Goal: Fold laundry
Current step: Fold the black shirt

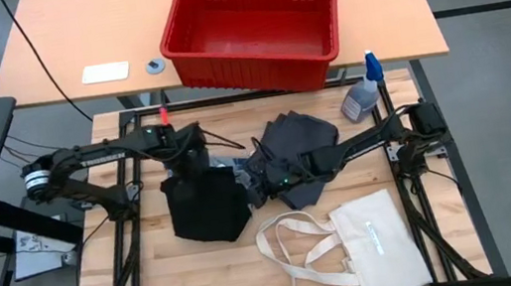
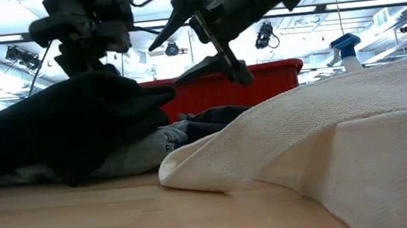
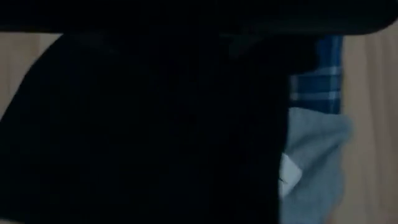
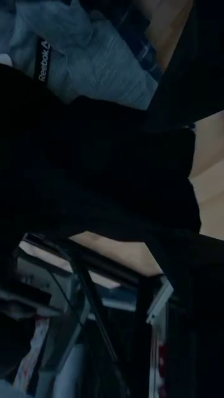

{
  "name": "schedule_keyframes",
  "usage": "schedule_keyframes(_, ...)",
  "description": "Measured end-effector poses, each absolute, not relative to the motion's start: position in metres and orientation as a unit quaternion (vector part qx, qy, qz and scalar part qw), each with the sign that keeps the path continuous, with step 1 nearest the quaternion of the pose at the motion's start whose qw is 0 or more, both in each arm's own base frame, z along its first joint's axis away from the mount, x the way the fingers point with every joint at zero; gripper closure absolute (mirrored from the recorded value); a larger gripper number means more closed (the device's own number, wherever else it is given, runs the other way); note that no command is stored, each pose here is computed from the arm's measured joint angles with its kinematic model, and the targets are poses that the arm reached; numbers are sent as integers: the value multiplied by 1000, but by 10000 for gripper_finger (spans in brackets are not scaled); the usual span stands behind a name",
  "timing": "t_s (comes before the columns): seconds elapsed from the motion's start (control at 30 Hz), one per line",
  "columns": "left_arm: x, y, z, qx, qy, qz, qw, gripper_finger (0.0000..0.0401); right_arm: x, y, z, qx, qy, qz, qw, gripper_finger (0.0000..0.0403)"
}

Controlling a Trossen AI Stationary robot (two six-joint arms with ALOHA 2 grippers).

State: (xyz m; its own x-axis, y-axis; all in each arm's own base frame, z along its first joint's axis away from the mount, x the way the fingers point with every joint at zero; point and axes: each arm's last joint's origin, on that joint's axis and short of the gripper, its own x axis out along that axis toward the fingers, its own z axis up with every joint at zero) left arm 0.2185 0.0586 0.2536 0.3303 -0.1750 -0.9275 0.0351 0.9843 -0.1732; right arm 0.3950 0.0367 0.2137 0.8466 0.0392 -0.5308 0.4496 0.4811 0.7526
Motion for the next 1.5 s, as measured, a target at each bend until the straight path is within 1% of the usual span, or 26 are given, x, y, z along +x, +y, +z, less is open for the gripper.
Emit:
schedule_keyframes(0.1,208,59,267,-54,545,-52,835,295,399,39,215,468,250,-136,836,138)
schedule_keyframes(0.17,202,57,279,-48,512,-42,857,295,403,39,212,467,248,-139,837,138)
schedule_keyframes(0.27,191,54,292,-34,484,-20,874,289,404,39,206,465,258,-143,834,138)
schedule_keyframes(0.4,179,49,300,-62,476,-6,877,263,404,38,207,447,255,-137,846,138)
schedule_keyframes(0.5,175,42,299,-81,486,-39,869,239,404,39,207,443,255,-134,849,138)
schedule_keyframes(0.67,190,30,296,-52,478,-65,875,217,407,27,200,428,259,-150,853,138)
schedule_keyframes(0.83,209,32,287,-18,485,-26,874,202,410,13,207,422,222,-152,866,138)
schedule_keyframes(1.03,234,37,263,-8,518,-48,854,189,414,9,215,401,212,-142,880,138)
schedule_keyframes(1.2,254,46,234,-2,559,-65,827,189,413,9,212,406,223,-147,874,134)
schedule_keyframes(1.27,258,49,225,-3,573,-71,817,195,412,8,211,407,235,-144,871,130)
schedule_keyframes(1.4,260,56,217,-14,586,-68,807,234,410,9,207,406,269,-127,864,125)
schedule_keyframes(1.5,258,66,217,-28,587,-47,807,269,407,10,203,411,295,-125,853,127)
